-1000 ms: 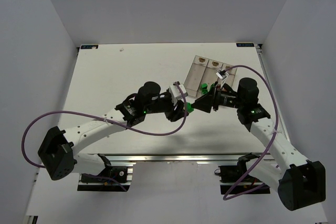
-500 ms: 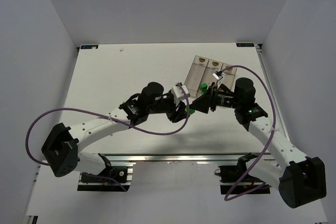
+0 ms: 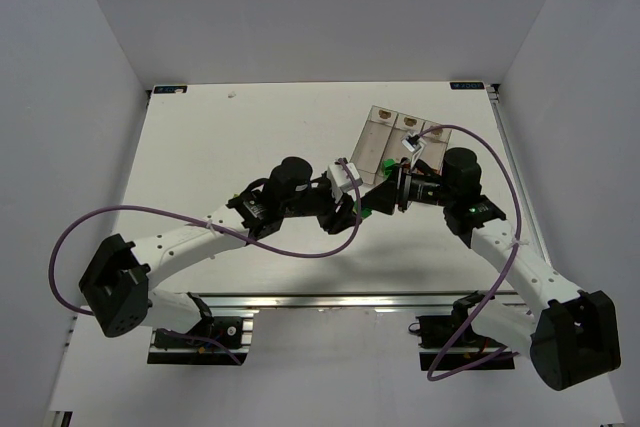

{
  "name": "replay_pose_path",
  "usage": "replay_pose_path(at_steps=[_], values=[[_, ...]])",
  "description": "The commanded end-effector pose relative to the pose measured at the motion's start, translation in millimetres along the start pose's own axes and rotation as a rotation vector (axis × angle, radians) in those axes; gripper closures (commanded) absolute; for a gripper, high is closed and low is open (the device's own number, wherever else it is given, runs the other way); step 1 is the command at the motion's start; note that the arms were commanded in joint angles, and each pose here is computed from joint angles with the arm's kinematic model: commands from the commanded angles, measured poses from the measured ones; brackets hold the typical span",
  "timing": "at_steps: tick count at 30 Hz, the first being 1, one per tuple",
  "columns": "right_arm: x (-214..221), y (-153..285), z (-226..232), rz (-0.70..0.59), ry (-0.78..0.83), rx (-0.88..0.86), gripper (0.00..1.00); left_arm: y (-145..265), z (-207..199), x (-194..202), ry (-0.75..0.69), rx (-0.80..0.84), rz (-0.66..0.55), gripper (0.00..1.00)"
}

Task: Sort the legos into containers by color

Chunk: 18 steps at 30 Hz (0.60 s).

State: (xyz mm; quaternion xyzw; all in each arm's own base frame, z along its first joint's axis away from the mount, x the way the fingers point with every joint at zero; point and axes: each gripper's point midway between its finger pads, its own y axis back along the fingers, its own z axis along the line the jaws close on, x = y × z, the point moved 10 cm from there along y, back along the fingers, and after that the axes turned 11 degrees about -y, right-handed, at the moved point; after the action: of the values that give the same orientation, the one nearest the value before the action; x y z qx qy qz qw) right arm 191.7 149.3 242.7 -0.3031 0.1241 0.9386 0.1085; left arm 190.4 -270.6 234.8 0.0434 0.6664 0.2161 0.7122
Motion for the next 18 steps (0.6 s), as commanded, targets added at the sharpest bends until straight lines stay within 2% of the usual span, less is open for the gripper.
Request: replay_pose_path(at_steps=[1,18], values=[[-1.6,-1.0,1.7,-0.004,0.032,-0.010,0.35,-0.9,0.2,-6.1,-0.013,0.002,-0.023,0.91],[4.8,-7.8,-4.2,0.014,0.031,0.011,0.38,0.7,7.4,-4.5,-0.046,-0.068,0.022,0.91]])
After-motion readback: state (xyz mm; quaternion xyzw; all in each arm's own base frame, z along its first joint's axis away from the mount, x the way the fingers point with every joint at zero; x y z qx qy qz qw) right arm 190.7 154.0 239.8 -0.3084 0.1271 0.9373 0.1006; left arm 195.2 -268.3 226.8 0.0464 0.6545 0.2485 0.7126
